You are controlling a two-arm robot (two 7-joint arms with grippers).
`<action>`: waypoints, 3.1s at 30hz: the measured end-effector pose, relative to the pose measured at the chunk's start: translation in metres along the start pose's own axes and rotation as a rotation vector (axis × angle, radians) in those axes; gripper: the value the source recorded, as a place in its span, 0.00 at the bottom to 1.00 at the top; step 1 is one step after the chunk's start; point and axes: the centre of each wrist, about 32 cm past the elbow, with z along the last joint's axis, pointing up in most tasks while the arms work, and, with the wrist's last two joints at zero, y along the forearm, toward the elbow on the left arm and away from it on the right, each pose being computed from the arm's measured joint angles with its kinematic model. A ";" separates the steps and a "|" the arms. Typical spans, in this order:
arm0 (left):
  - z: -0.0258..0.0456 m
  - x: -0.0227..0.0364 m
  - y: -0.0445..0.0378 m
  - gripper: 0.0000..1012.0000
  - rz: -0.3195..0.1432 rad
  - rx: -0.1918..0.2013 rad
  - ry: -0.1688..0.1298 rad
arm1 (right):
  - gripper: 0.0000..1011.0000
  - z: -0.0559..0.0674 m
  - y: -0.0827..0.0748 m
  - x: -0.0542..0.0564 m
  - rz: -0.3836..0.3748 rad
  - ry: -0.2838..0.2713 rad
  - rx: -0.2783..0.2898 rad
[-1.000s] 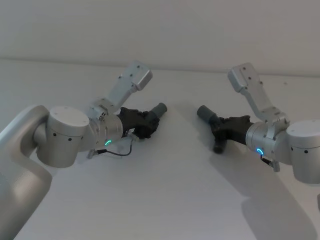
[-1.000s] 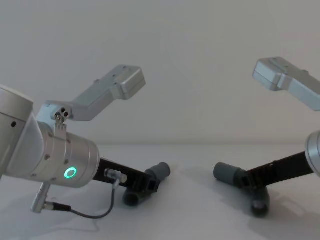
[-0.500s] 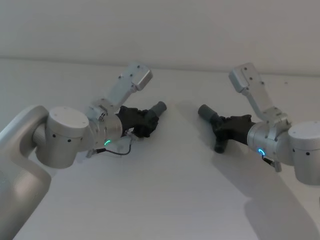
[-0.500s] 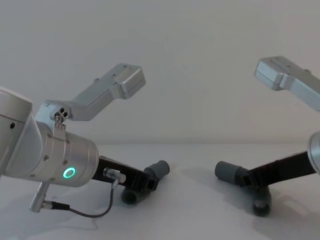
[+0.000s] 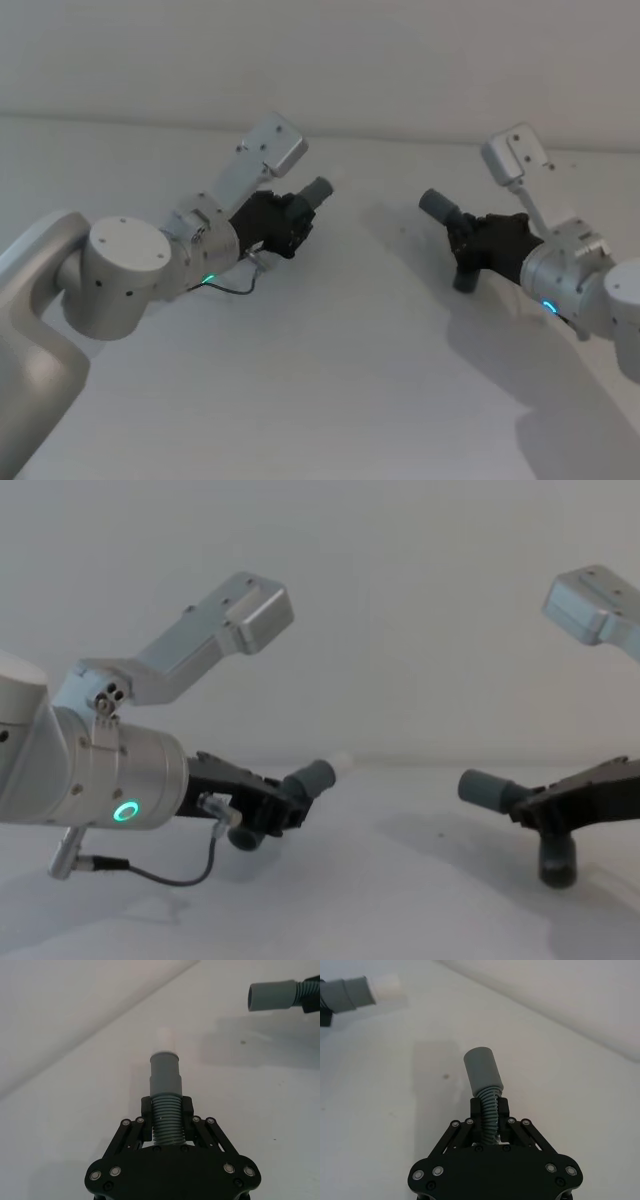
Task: Use both hands to pick up one end of the pipe from the table, align the ends, and insert them.
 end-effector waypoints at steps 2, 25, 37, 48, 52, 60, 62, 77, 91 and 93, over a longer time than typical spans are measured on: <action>0.0000 0.0000 0.0011 0.33 0.005 -0.011 -0.019 | 0.18 -0.002 -0.002 0.002 -0.016 -0.022 0.018; -0.0028 0.0017 0.0198 0.33 0.075 -0.180 -0.433 | 0.18 -0.037 -0.024 0.020 -0.175 -0.386 0.215; -0.0061 0.0047 0.0282 0.33 0.098 -0.263 -0.684 | 0.18 -0.057 -0.029 0.030 -0.198 -0.640 0.308; -0.0105 0.0091 0.0348 0.33 0.104 -0.346 -0.935 | 0.18 -0.070 -0.031 0.039 -0.144 -0.869 0.381; -0.0117 0.0110 0.0369 0.33 0.101 -0.372 -1.019 | 0.18 -0.072 -0.032 0.039 -0.123 -0.909 0.398; -0.0131 0.0152 0.0411 0.33 0.089 -0.437 -1.217 | 0.18 -0.073 -0.036 0.039 -0.086 -0.953 0.458; -0.0132 0.0164 0.0420 0.33 0.085 -0.446 -1.250 | 0.18 -0.073 -0.037 0.039 -0.083 -0.957 0.469; -0.0141 0.0205 0.0471 0.33 0.052 -0.506 -1.431 | 0.18 -0.081 -0.052 0.045 -0.112 -0.972 0.580; -0.0145 0.0220 0.0487 0.33 0.039 -0.523 -1.486 | 0.18 -0.091 -0.060 0.047 -0.085 -1.052 0.588; -0.0145 0.0222 0.0488 0.33 0.038 -0.524 -1.490 | 0.18 -0.092 -0.060 0.047 -0.075 -1.063 0.583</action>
